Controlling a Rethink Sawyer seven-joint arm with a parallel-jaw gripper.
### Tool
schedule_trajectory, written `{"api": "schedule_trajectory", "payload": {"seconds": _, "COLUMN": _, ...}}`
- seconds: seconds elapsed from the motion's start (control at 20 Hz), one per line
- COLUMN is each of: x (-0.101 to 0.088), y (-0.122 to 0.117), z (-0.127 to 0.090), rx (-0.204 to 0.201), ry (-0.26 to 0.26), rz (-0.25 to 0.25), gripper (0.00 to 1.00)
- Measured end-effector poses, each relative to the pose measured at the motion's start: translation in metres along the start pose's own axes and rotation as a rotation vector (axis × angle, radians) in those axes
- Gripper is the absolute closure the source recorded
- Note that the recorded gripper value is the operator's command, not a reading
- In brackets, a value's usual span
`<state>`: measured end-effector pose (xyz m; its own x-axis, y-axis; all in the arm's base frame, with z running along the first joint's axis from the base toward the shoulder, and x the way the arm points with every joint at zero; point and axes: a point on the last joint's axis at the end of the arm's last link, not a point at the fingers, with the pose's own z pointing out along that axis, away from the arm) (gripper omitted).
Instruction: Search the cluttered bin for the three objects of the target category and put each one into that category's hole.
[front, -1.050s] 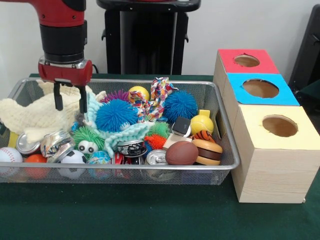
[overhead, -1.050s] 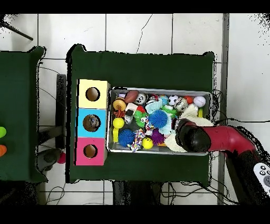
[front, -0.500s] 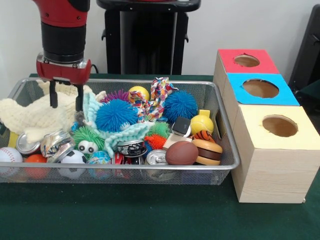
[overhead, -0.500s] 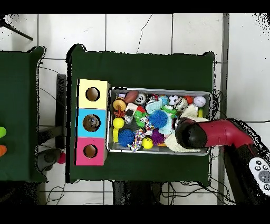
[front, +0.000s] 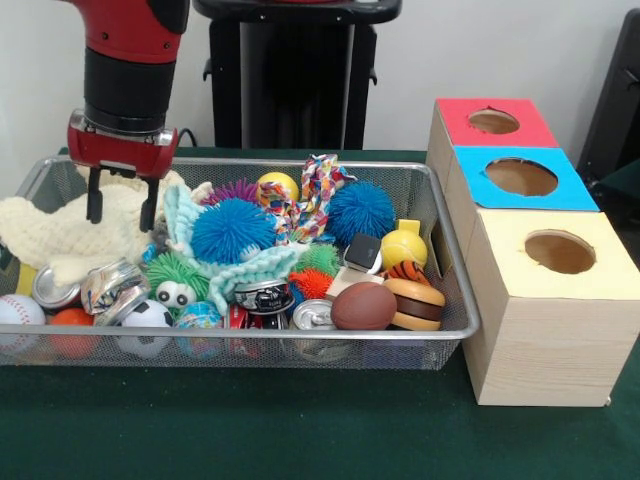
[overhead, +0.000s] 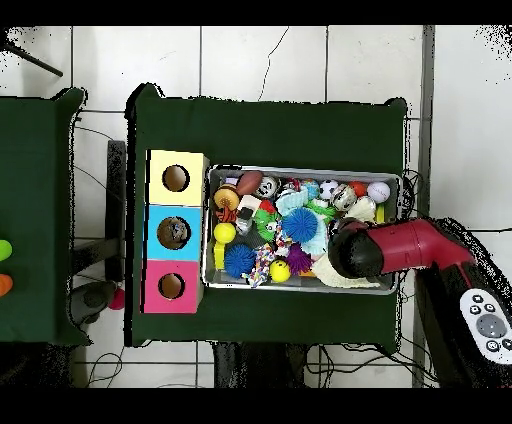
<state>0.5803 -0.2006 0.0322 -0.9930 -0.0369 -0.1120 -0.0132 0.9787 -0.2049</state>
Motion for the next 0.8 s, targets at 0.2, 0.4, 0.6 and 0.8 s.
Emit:
{"api": "schedule_trajectory", "payload": {"seconds": 0.2, "x": 0.005, "y": -0.011, "z": 0.002, "rx": 0.021, "ry": 0.01, "rz": 0.005, "gripper": 0.0}}
{"api": "schedule_trajectory", "payload": {"seconds": 0.4, "x": 0.011, "y": -0.018, "z": 0.004, "rx": 0.034, "ry": 0.031, "rz": 0.013, "gripper": 0.0}}
{"api": "schedule_trajectory", "payload": {"seconds": 0.6, "x": 0.02, "y": -0.027, "z": 0.006, "rx": 0.05, "ry": 0.06, "rz": 0.024, "gripper": 0.0}}
{"api": "schedule_trajectory", "payload": {"seconds": 0.8, "x": 0.029, "y": -0.036, "z": 0.007, "rx": 0.062, "ry": 0.075, "rz": 0.035, "gripper": 0.0}}
